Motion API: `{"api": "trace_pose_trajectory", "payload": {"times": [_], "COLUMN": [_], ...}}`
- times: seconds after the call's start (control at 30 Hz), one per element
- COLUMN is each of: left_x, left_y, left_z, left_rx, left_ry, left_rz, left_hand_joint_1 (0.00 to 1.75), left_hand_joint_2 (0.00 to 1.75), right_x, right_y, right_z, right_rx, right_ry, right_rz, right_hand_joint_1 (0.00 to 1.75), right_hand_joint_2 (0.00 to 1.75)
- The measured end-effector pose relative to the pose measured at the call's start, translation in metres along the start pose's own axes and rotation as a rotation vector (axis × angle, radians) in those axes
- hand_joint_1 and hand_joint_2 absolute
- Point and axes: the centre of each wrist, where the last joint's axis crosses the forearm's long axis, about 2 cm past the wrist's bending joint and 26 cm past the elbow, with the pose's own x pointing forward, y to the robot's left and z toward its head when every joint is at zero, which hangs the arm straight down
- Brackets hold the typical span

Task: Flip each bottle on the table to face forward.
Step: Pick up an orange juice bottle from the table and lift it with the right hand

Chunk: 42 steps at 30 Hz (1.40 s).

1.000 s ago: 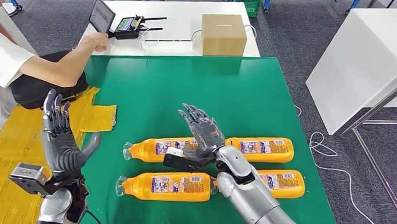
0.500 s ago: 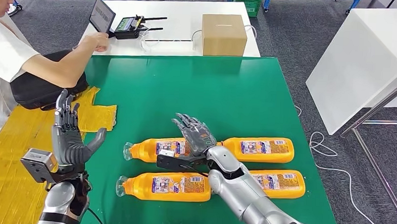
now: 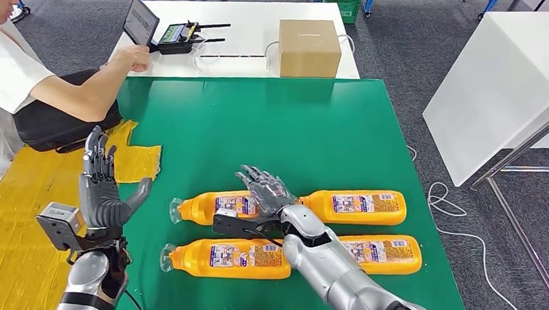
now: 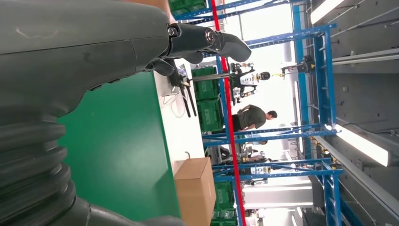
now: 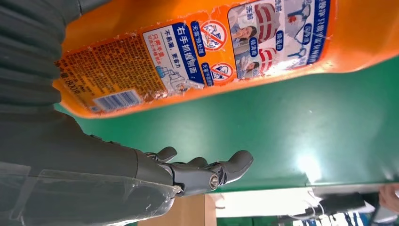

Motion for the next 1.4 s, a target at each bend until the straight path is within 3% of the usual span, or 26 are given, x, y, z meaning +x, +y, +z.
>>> {"api": "trace_pose_trajectory", "payload": {"times": [0.9, 0.97, 1.07, 1.1, 1.17, 1.4], "left_x": [0.0, 0.0, 0.0, 0.0, 0.0, 0.0], "left_y": [-0.004, -0.004, -0.004, -0.005, -0.005, -0.006], "left_z": [-0.001, -0.001, -0.001, -0.001, -0.001, 0.002], "left_rx": [0.011, 0.011, 0.012, 0.014, 0.018, 0.019], "left_ry": [-0.002, -0.002, -0.003, -0.004, -0.006, -0.013], "left_rz": [0.028, 0.03, 0.034, 0.037, 0.045, 0.085], "left_hand_joint_1": [0.0, 0.0, 0.0, 0.0, 0.0, 0.0], "left_hand_joint_2": [1.75, 1.75, 1.75, 1.75, 1.75, 1.75], "right_x": [-0.008, -0.008, -0.009, -0.009, -0.01, -0.011], "right_y": [0.006, 0.006, 0.005, 0.005, 0.005, 0.005], "right_z": [-0.003, -0.004, -0.004, -0.004, -0.004, -0.004], "right_rx": [0.09, 0.094, 0.098, 0.097, 0.094, 0.066], "right_ry": [0.09, 0.093, 0.105, 0.108, 0.112, 0.113], "right_rz": [0.002, 0.004, 0.012, 0.014, 0.018, 0.031], "right_hand_joint_1": [0.01, 0.23, 1.05, 1.24, 1.4, 1.71], "right_hand_joint_2": [1.75, 1.75, 1.75, 1.75, 1.75, 1.75]}}
